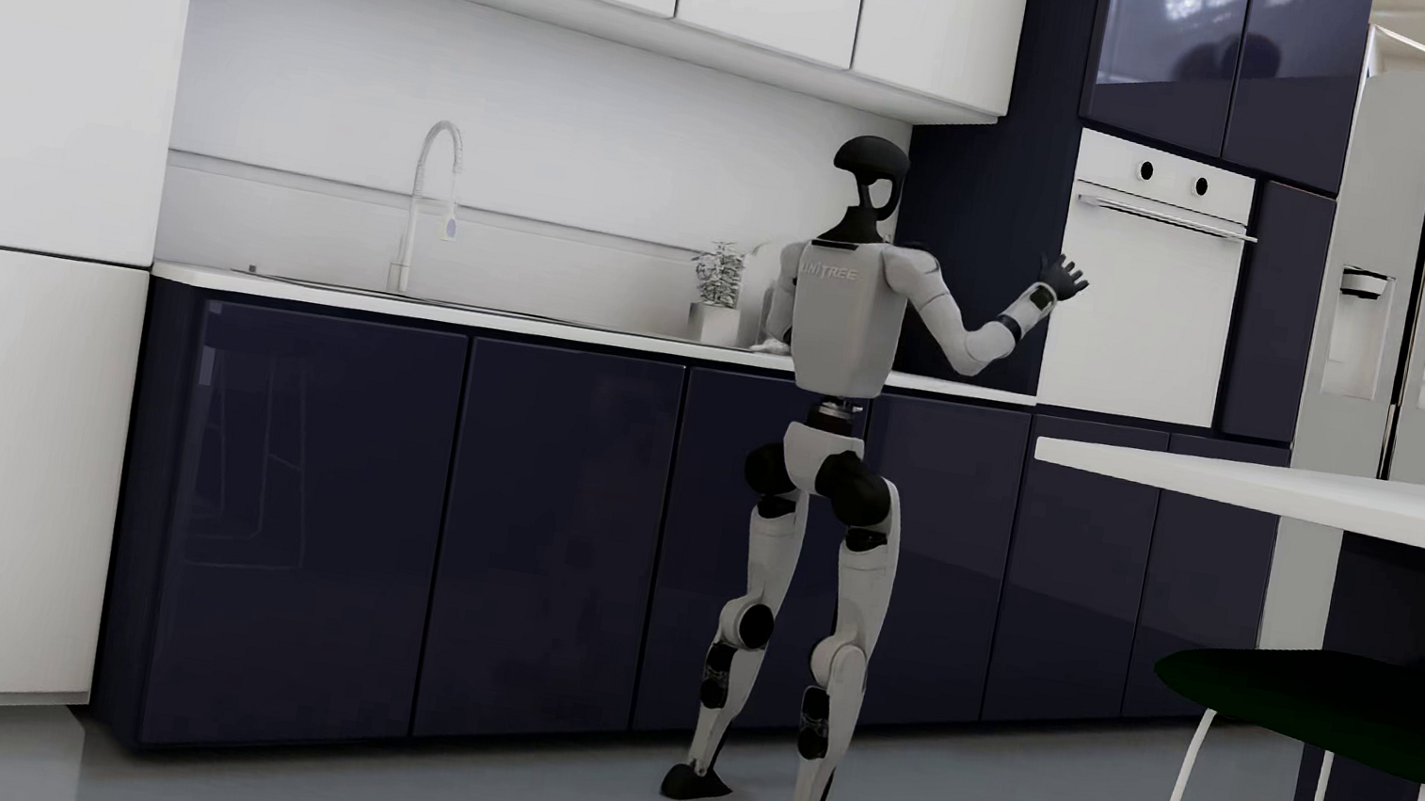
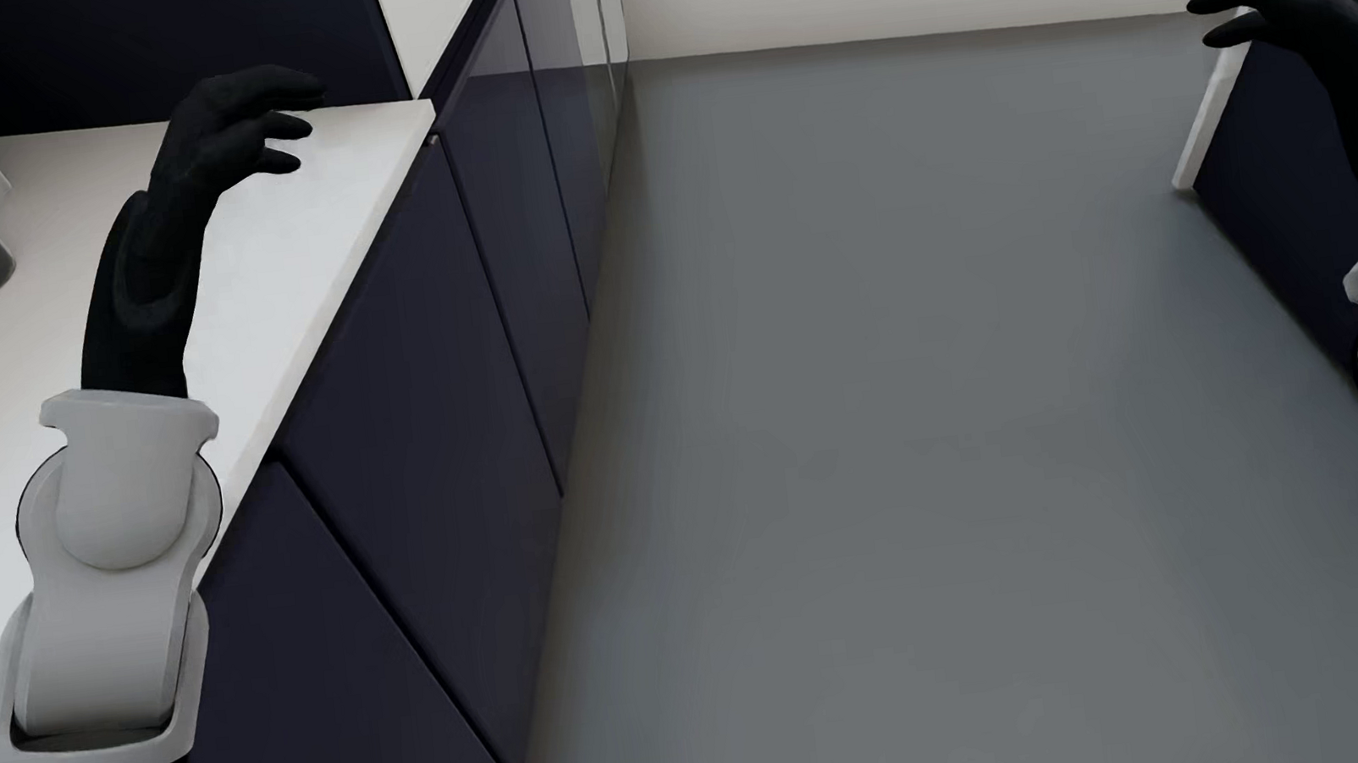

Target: Raise arm

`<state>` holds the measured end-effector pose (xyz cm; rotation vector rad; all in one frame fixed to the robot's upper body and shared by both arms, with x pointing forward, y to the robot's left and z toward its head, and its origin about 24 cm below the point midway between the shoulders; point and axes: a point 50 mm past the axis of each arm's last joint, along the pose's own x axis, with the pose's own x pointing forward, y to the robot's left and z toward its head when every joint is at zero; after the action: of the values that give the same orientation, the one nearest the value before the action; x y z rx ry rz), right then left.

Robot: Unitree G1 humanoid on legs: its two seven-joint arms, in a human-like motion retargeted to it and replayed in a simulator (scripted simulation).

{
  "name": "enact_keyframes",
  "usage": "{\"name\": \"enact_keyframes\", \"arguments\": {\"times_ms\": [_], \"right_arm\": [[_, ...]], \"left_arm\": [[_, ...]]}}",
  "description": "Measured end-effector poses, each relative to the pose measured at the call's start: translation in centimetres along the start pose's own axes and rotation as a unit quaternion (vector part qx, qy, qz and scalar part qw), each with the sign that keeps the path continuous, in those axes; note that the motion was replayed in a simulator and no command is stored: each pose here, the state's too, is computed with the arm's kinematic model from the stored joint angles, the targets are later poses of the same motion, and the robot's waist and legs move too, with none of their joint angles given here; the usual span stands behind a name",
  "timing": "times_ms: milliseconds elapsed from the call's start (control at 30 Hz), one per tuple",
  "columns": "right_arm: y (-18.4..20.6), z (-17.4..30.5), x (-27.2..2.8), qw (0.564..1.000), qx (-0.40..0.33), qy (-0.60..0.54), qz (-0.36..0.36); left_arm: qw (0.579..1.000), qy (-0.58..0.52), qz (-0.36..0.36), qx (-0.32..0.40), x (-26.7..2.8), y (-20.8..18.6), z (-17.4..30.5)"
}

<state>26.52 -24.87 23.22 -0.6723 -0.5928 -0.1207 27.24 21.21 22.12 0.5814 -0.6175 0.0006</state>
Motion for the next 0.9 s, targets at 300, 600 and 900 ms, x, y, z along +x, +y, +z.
{"name": "enact_keyframes", "arguments": {"times_ms": [300,600,900], "right_arm": [[-6.5,10.5,4.9,0.969,-0.088,-0.212,-0.090],[-8.8,18.8,7.3,0.924,-0.135,-0.337,-0.117],[-9.5,24.7,8.4,0.890,-0.189,-0.399,-0.115]], "left_arm": [[0.970,-0.199,0.097,0.101,5.5,7.4,10.0],[0.937,-0.302,0.075,0.157,8.7,7.5,17.0],[0.908,-0.345,0.080,0.225,10.8,8.8,22.6]]}}
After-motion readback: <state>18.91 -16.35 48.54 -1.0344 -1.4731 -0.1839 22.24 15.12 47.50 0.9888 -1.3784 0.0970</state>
